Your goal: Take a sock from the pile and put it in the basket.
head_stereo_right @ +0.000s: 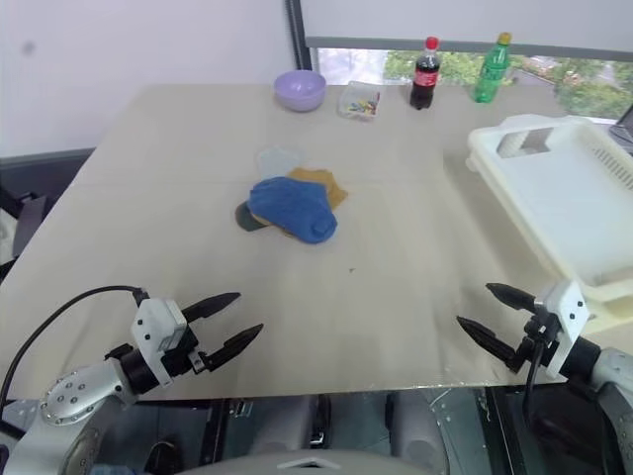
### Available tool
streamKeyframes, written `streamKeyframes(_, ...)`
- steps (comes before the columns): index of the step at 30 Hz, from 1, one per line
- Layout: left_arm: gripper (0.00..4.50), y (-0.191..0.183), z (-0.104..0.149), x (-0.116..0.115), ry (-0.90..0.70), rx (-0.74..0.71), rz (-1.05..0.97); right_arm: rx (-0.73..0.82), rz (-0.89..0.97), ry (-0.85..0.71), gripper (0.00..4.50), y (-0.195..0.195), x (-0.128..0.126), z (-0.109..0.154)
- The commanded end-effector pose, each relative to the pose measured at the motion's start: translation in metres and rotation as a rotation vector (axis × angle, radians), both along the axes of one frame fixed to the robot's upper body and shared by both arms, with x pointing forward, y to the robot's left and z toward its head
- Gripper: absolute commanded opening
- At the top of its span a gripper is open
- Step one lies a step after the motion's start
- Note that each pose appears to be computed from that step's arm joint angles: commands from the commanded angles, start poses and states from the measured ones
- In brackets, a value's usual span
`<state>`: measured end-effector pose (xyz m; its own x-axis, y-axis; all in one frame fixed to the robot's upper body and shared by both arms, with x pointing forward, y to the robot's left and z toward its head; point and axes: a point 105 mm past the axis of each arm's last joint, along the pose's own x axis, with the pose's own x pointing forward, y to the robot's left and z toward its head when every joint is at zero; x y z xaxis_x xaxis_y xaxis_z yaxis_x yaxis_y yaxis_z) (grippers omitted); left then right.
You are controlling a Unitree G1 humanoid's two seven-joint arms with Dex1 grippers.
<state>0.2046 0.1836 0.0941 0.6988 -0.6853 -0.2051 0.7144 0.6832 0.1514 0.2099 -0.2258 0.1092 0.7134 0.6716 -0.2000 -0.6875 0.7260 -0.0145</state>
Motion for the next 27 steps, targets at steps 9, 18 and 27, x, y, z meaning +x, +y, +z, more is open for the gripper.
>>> streamKeyframes(9, 3.67, -0.013, 0.022, 0.065, -0.145, 0.010, 0.111, 0.028, 0.032, -0.077, 4.35, 0.005, -0.002, 0.016)
streamKeyframes(18, 3.67, -0.050, 0.028, 0.100, -0.148, -0.041, 0.044, 0.069, -0.005, -0.113, 4.35, 0.019, 0.017, 0.021)
streamKeyframes(27, 3.67, -0.010, 0.033, 0.087, -0.060, -0.098, -0.046, 0.140, 0.071, -0.153, 4.35, 0.079, 0.061, 0.024)
